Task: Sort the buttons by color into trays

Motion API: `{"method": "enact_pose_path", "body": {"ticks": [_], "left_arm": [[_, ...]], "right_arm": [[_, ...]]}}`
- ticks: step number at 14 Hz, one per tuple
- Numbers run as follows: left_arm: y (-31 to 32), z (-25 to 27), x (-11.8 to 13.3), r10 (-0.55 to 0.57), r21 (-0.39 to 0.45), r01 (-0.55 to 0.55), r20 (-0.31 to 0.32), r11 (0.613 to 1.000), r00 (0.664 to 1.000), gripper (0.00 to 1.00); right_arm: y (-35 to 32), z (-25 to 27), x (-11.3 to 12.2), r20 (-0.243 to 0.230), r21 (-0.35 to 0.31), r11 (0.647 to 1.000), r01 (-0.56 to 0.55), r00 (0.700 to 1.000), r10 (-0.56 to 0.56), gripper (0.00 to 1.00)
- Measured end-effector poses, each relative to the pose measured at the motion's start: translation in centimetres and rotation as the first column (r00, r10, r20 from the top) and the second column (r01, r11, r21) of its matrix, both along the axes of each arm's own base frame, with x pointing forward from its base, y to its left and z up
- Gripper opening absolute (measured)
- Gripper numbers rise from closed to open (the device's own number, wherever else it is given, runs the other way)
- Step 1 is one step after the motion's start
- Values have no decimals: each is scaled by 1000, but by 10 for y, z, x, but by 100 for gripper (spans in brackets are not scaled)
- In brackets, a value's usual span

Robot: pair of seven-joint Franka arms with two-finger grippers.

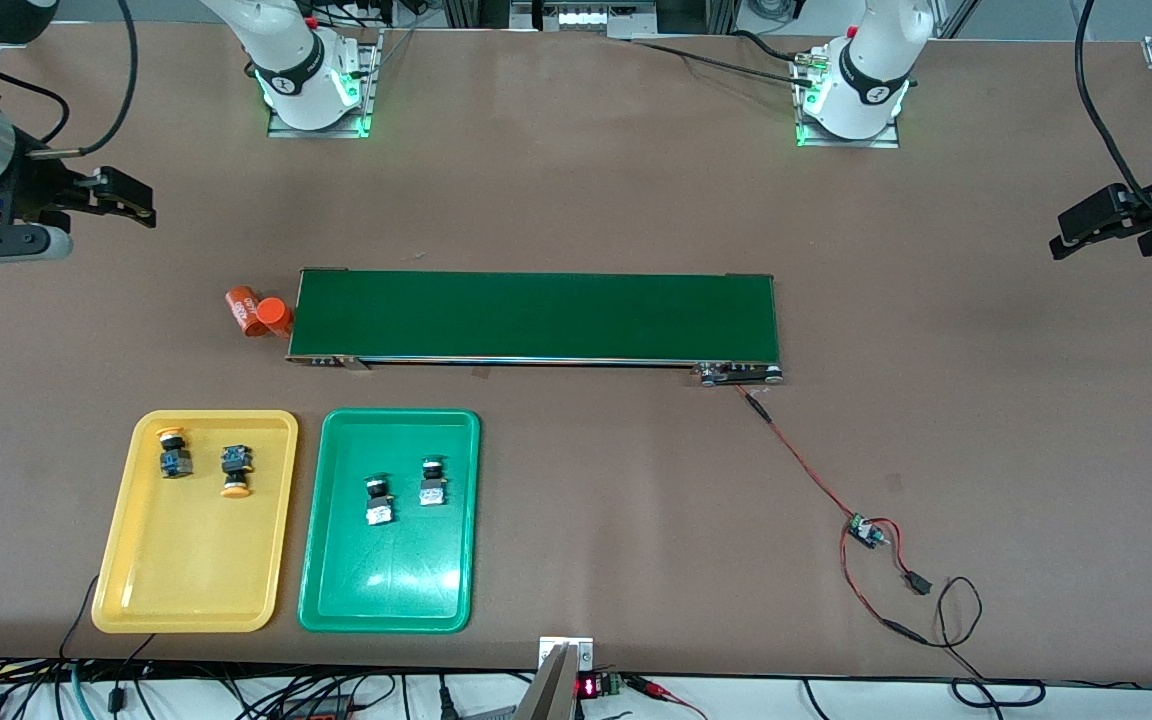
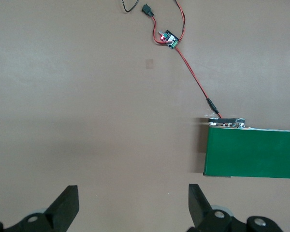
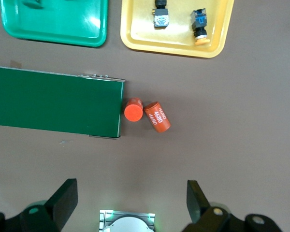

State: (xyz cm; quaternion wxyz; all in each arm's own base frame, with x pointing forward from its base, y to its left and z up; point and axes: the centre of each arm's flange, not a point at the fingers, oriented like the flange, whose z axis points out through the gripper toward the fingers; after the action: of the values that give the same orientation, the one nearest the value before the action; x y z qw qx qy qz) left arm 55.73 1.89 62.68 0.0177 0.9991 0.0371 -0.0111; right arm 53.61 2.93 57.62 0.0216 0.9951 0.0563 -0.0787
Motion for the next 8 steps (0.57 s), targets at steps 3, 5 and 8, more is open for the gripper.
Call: {"method": "enact_pose_path", "body": {"ticks": [3, 5, 8], "left_arm": [[0, 0, 0, 0, 0, 0, 0, 1000, 1000, 100], [0, 0, 0, 0, 0, 0, 1, 1000, 1000, 100], [1, 1, 0, 1, 0, -1, 1, 1000, 1000, 100]], "right_arm": [[7, 0, 0, 2, 0, 1000, -12, 1000, 12, 100], [7, 0, 0, 2, 0, 1000, -11, 1000, 11, 100], [6, -3, 2, -1, 0, 1000, -10, 1000, 10, 100]]}}
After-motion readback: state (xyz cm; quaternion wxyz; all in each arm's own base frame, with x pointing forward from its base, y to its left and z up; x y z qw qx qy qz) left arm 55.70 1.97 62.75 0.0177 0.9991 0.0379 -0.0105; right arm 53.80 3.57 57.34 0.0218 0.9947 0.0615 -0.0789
